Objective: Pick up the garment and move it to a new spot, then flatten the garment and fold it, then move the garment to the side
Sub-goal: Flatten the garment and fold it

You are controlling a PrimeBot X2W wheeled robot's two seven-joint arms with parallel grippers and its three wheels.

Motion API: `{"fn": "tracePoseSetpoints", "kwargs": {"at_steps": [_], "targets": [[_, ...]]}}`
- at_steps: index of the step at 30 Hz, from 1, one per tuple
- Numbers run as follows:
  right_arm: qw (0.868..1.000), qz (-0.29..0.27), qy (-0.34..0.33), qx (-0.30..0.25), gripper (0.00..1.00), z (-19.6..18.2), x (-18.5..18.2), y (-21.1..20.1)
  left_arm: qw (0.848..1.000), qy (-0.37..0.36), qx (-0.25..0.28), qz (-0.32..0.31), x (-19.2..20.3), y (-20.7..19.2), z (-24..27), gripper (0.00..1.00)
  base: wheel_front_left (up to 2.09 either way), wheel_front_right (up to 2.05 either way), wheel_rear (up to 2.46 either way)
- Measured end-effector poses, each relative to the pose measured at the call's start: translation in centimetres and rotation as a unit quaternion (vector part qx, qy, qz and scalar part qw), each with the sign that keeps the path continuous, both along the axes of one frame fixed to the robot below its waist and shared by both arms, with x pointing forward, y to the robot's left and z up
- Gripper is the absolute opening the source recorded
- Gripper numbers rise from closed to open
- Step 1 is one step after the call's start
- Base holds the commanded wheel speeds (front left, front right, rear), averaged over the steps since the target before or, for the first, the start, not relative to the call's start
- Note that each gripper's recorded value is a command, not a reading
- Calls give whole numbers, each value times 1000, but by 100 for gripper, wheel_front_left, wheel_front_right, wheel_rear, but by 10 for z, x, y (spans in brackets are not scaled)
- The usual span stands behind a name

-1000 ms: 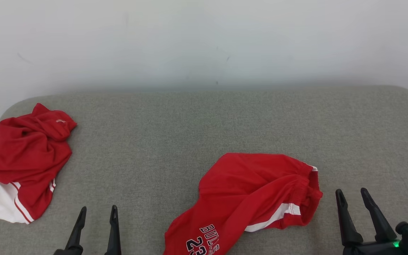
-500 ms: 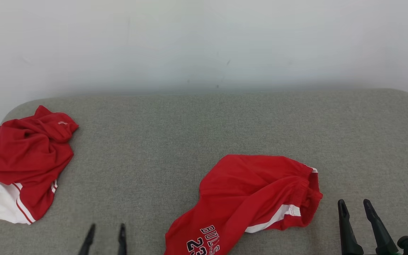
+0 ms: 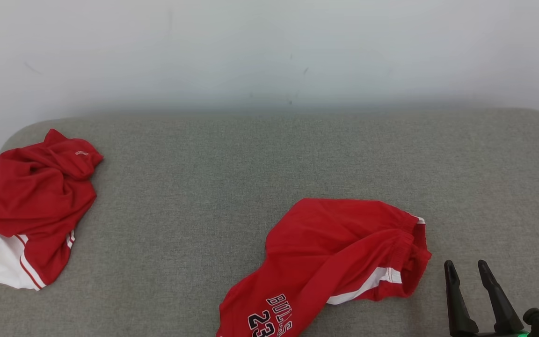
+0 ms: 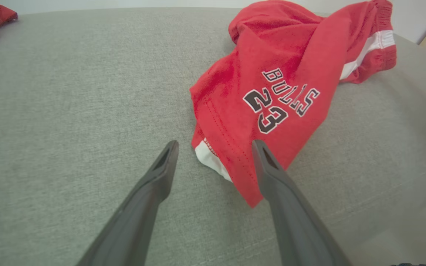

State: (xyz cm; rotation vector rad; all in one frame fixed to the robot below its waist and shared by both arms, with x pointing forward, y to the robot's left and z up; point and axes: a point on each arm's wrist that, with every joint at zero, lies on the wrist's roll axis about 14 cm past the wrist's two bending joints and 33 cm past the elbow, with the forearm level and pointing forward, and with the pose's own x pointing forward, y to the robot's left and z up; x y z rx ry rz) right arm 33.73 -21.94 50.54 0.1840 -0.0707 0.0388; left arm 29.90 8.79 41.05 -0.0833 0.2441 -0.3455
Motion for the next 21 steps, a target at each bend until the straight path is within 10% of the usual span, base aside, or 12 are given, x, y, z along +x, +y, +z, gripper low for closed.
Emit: {"fn": "tracePoseSetpoints", "kwargs": {"at_steps": [21], "targets": [[1000, -3, 7, 3, 100, -4, 6, -1, 996, 65, -23, -54, -6, -34, -30, 100, 0, 0, 0]]}}
